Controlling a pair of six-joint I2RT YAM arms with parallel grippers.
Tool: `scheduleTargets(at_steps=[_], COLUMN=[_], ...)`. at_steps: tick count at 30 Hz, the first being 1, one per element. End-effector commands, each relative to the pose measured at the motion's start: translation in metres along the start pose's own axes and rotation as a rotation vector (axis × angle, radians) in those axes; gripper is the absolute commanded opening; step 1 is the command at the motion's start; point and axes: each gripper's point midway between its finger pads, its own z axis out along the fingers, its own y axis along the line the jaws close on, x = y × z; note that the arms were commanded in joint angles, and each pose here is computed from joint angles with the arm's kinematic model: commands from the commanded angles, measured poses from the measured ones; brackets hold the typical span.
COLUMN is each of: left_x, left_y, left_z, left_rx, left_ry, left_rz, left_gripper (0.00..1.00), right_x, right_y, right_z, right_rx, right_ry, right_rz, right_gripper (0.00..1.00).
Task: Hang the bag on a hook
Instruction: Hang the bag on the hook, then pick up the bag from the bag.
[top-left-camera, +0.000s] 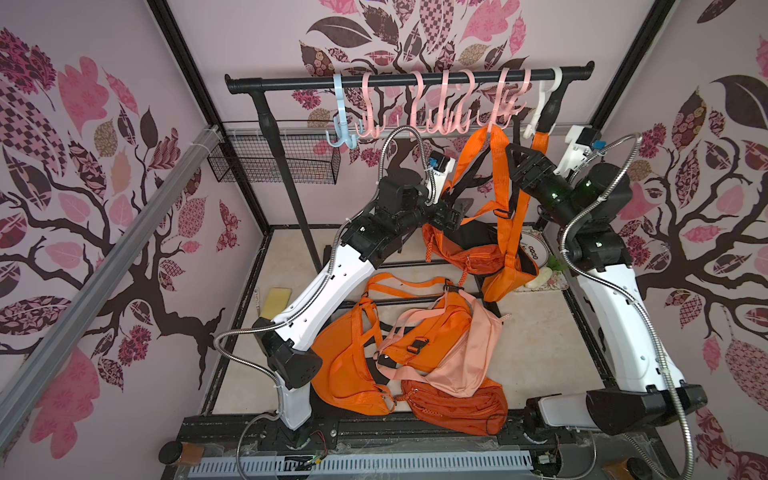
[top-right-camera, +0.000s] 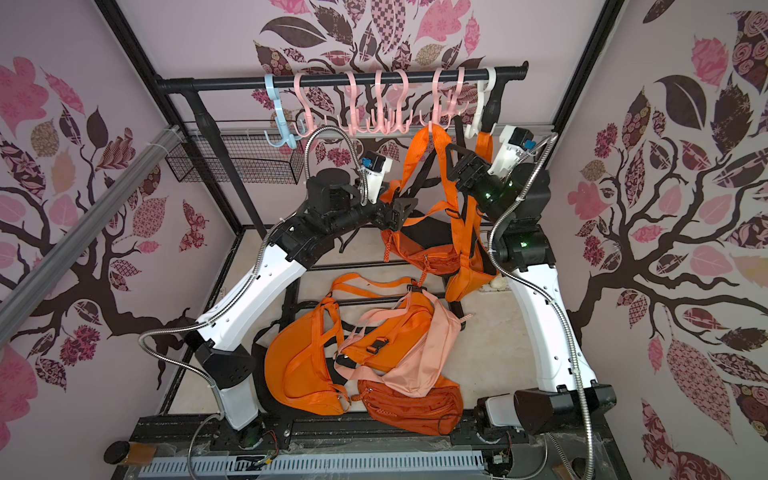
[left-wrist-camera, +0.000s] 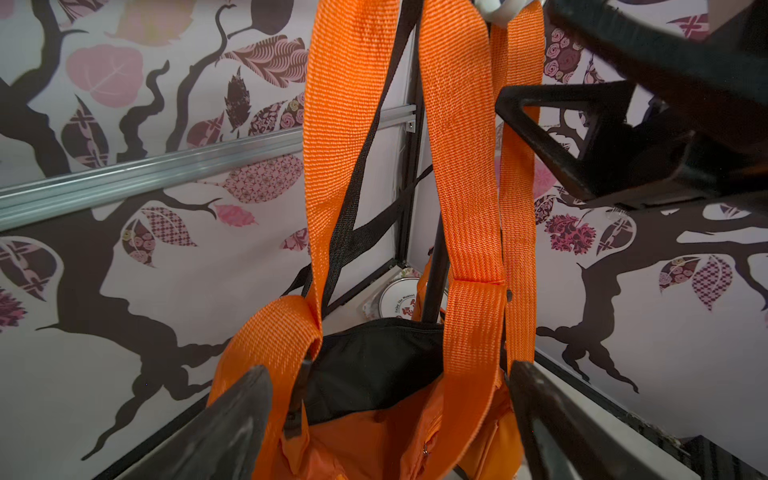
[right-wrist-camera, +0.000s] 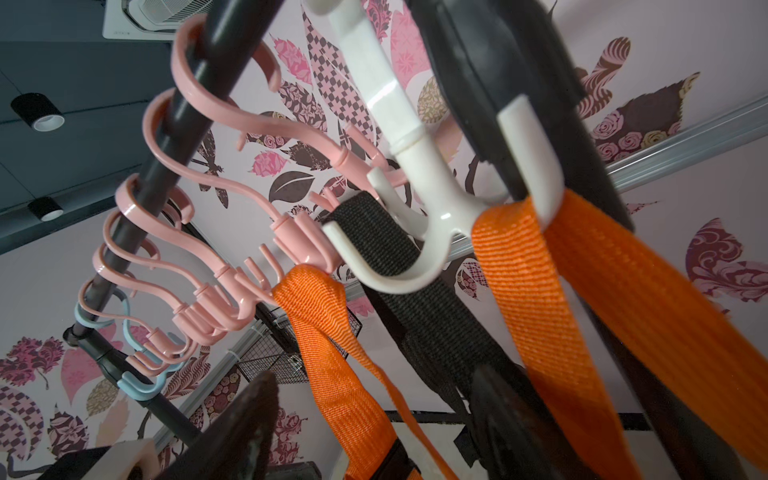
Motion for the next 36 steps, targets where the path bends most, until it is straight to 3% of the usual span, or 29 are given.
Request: scheduleTargets(at_steps=[1, 4, 7, 11, 19, 21, 24, 26, 29, 33, 36], left_x=[-0.008, 0.014, 0.043, 0.08, 0.156, 0.169, 0.18, 0.18, 0.184, 0.188, 0.191], left_y=[0.001, 0.007, 0.023, 0.052, 0.081, 0.088, 0.092, 0.094, 0.096, 0.094, 0.092], left_z=[-0.032, -0.059, -0.089, -0.137, -0.208, -0.226, -0.243, -0.25, -0.252, -0.246, -0.242], left_rx=[-0.02, -0.066, -0.158, -0.317, -0.519, -0.569, -0.605, -0.622, -0.641, -0.625, -0.609], left_ry=[-0.035, 0.007, 0.045, 0.076, 0.154, 0.157, 0.122, 0.082, 0.067, 0.098, 0.109], left_rz=[0.028, 0.032, 0.044, 0.015, -0.036, -0.027, -0.019, -0.02, -0.018, -0.022, -0.02], left_gripper=[0.98, 0.98, 0.98, 0.98, 0.98, 0.98, 0.98, 0.98, 0.98, 0.98, 0.98], right_x=[-0.044, -0.043, -0.017, 0.059, 0.226, 0.275, 0.344, 0.37, 0.403, 0.442, 0.463], right_y=[0.051, 0.067, 0.079, 0.084, 0.036, 0.023, -0.004, -0.029, -0.064, -0.068, -0.062], right_z=[-0.045, -0.065, -0.082, -0.094, -0.13, -0.143, -0.168, -0.181, -0.2, -0.213, -0.211], right_rx=[-0.082, -0.122, -0.18, -0.181, -0.137, -0.133, -0.024, 0.099, 0.234, 0.218, 0.199], right_ry=[-0.098, -0.081, -0.002, 0.143, 0.499, 0.637, 0.804, 0.872, 0.946, 1.001, 1.021], right_rz=[-0.052, -0.067, -0.054, -0.126, -0.147, -0.142, -0.281, -0.346, -0.282, -0.125, 0.007], right_gripper=[0.88, 0.9, 0.91, 0.92, 0.86, 0.84, 0.84, 0.84, 0.85, 0.83, 0.76])
